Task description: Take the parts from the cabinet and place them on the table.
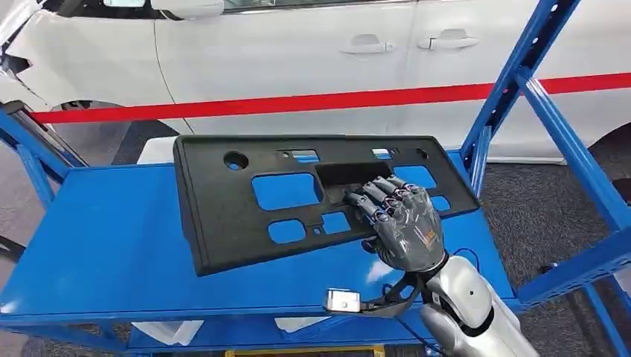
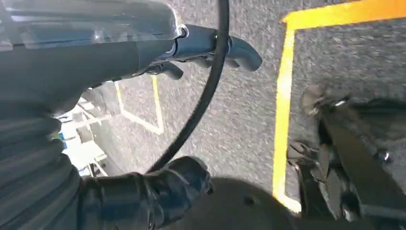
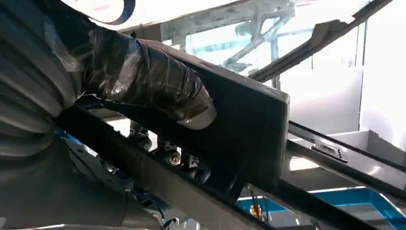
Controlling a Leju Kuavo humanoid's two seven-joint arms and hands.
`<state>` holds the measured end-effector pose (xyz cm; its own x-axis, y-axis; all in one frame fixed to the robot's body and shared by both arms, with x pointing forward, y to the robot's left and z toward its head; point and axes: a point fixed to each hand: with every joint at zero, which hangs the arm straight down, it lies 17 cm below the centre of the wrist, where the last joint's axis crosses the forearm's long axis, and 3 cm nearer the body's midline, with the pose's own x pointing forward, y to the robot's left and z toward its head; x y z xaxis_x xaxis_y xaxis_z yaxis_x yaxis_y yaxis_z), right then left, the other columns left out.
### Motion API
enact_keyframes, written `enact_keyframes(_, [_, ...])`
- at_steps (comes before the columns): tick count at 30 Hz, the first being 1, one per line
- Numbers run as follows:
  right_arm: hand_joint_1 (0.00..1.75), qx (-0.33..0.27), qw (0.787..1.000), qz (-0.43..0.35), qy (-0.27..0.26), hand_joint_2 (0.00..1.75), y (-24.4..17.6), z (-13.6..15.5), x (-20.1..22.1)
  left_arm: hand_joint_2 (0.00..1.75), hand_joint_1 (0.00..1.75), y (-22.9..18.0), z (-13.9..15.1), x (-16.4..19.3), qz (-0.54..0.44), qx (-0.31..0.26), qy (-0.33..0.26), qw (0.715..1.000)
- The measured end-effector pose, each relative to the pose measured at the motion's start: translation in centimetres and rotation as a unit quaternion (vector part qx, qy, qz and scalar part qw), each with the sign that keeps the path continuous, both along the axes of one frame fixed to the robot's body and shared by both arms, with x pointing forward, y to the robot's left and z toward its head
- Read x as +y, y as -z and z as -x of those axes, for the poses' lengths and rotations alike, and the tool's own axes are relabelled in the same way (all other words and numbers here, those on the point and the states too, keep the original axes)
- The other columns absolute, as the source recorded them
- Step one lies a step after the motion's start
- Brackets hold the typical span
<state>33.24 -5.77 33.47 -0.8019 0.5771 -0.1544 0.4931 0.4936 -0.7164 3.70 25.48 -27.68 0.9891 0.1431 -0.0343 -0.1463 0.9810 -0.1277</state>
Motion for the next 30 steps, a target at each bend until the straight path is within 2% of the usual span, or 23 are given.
enact_keyframes(9, [1.75, -0.014, 1.0, -0.009, -0.012, 1.75, -1.9, 0.7, 0.1, 1.75, 0.0, -0.1, -0.5, 0.1, -0.001, -0.005, 0.015, 1.0])
enact_keyframes(30, [1.75, -0.003, 0.997, -0.036, -0.071, 1.75, -4.3, 3.4, -1.1, 1.75, 0.0, -0.1, -0.5, -0.7, 0.007, -0.005, 0.016, 1.0])
